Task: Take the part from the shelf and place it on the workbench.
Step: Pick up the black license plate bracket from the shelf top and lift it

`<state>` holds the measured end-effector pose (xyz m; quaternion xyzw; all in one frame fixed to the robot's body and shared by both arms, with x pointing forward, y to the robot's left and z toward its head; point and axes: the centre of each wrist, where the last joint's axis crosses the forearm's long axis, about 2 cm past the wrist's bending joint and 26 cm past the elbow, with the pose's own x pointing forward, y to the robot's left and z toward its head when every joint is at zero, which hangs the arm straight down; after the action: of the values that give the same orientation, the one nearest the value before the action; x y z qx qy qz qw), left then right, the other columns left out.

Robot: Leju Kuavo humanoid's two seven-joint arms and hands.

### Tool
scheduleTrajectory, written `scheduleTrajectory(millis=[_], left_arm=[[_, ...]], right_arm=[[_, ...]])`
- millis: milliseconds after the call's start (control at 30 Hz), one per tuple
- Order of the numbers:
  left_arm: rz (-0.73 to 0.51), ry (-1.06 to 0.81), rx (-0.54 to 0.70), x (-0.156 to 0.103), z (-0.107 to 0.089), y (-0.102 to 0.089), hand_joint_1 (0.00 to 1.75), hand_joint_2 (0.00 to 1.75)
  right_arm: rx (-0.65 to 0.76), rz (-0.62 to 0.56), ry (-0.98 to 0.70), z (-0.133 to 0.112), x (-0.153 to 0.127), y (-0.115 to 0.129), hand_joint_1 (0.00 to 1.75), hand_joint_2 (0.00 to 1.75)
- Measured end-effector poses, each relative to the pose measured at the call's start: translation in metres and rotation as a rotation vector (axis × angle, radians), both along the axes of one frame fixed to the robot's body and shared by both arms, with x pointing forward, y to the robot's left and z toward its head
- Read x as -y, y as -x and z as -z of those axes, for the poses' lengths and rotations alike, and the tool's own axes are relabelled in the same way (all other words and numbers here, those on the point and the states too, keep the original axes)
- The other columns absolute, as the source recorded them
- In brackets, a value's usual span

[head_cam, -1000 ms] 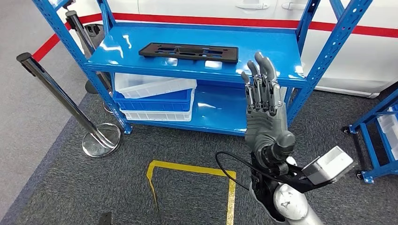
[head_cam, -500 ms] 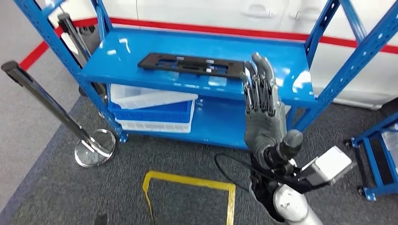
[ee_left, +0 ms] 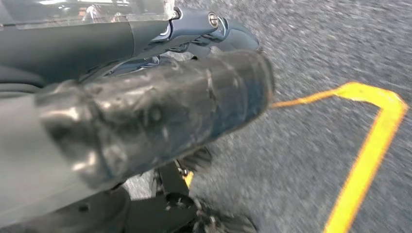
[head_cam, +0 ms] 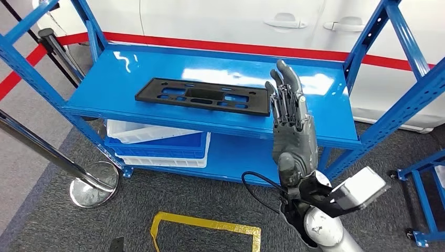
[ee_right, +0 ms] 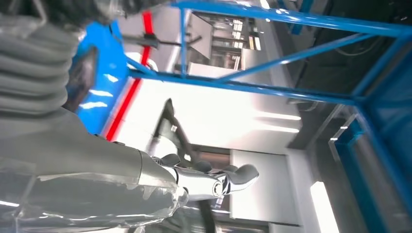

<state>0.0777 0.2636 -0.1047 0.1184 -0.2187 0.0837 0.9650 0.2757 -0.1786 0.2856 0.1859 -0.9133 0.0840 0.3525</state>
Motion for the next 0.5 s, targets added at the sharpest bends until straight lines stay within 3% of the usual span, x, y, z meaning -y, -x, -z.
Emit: scheduleTrajectory(millis=[100,500], left_arm=[[0.014,0.002,0.004,0.0027,-0.0005,-0.0017,0.00,0.00],[0.036,0.002,0.002,0.0046,-0.0003,-0.0003,0.00,0.00]], right_arm=[[0.004,0.021,0.000,0.0001,0.0003,0.0002,0.00,0.00],[-0.028,-0.031,-0.025,0.0021,-0.0006,0.0004,0.00,0.00]])
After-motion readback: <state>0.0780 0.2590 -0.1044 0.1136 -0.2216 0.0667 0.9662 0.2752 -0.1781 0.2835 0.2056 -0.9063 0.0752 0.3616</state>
